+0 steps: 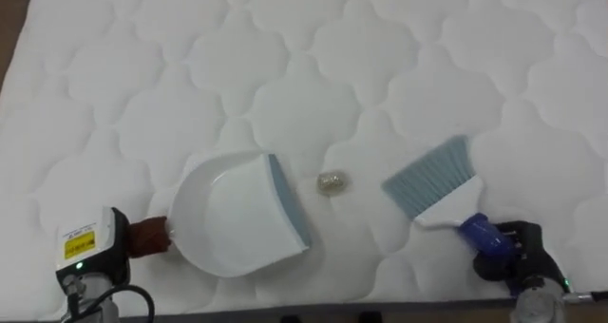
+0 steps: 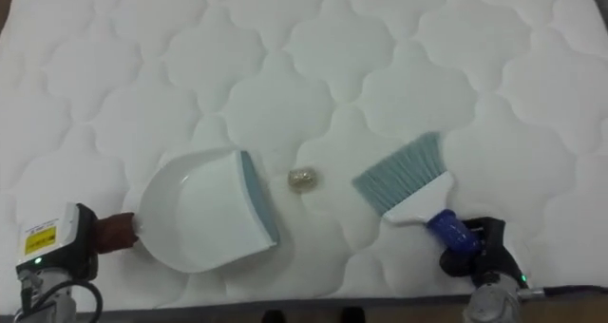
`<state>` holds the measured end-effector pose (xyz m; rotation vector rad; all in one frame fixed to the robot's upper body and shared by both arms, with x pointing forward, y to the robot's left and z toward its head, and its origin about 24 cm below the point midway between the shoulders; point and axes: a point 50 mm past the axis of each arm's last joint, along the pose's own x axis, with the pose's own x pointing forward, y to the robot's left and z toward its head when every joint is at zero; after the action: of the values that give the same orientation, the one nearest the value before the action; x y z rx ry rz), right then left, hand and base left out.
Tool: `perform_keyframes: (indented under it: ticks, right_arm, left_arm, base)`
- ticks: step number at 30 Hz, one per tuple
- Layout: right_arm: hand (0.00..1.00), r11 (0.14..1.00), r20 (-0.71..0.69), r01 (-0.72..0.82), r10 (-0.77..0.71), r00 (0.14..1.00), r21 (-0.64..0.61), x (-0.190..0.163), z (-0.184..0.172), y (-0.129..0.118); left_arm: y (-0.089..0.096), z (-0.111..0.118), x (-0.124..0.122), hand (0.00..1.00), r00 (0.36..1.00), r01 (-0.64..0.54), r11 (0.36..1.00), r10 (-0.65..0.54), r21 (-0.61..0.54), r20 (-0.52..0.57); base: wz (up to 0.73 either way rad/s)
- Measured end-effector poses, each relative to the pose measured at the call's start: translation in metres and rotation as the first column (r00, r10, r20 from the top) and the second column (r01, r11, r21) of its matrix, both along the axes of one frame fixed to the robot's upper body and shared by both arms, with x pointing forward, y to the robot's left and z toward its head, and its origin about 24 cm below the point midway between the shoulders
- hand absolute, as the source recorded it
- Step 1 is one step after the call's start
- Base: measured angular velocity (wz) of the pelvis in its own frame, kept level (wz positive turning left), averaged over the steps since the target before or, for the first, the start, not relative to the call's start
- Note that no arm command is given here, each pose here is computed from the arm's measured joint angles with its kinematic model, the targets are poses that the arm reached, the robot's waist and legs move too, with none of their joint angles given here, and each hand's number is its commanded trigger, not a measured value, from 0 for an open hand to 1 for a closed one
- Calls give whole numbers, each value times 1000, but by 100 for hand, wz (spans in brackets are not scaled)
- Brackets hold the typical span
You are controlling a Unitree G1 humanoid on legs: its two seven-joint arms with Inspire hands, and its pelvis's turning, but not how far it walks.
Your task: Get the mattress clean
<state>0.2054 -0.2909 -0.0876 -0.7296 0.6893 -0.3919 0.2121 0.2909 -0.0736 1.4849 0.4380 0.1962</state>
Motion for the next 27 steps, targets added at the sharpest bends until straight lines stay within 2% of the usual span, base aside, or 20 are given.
perform_keyframes:
  ticks: [6, 12, 27]
  right_arm:
    - [100, 983, -51, -110, 104, 993, -147, 20, 16, -11]
    - [100, 940, -117, -201, 175, 978, -277, 35, 33, -22]
    - [100, 884, -171, -265, 214, 962, -385, 53, 48, -25]
  left_arm:
    - [11, 19, 17, 100, 997, 74, 988, -78, 139, 21]
    - [12, 26, 24, 100, 995, 87, 975, -94, 206, 26]
    - [15, 49, 47, 100, 984, 113, 938, -151, 329, 94]
  base:
    - [-4]
    - [-4]
    - [4]
